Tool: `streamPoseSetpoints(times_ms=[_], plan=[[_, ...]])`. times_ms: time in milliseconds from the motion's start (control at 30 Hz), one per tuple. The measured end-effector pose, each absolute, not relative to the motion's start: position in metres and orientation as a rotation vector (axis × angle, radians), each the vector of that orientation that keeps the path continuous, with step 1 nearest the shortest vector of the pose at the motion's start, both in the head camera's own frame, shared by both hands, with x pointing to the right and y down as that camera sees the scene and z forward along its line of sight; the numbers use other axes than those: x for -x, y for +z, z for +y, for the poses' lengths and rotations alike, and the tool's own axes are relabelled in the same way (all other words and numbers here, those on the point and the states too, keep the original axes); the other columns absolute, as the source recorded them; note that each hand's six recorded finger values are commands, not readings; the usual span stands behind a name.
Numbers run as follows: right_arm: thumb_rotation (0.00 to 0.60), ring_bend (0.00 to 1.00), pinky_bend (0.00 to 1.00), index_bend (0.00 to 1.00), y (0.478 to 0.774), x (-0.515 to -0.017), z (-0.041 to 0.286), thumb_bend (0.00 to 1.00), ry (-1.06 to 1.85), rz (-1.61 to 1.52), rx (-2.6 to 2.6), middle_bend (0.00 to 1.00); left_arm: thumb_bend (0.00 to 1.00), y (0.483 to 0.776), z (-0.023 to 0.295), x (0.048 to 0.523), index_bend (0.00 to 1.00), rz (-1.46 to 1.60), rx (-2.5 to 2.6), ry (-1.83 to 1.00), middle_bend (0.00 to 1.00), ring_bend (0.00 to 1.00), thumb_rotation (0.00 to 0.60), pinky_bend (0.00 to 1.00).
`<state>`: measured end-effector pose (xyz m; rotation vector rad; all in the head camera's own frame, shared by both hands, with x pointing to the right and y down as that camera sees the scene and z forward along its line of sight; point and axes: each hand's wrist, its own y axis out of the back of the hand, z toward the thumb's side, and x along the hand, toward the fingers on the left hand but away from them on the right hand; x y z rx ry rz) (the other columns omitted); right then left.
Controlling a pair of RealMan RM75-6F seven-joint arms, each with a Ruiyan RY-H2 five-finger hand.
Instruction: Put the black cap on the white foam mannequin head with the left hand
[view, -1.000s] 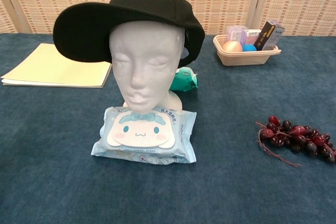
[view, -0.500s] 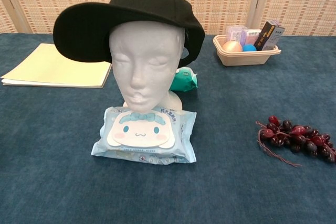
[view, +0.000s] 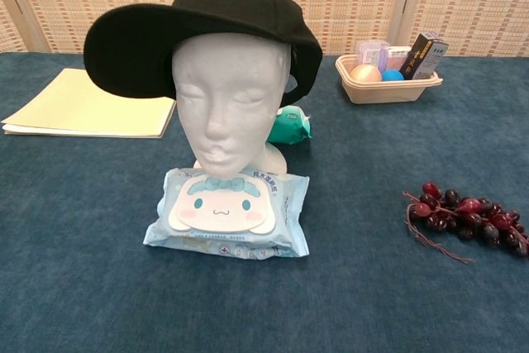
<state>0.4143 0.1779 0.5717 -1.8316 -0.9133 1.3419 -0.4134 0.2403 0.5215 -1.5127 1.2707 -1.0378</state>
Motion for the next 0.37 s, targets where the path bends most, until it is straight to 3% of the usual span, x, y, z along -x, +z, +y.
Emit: streamPoseSetpoints(times_ms=[367], plan=[[0.600,0.03,0.22,0.08,0.579,-0.414,0.174,0.00,1.368,-0.892,1.846,0.19,0.36,0.533,0.239,0.418,0.31,1.248,1.536,-1.107,0.49,0.37,0.600,0.47]])
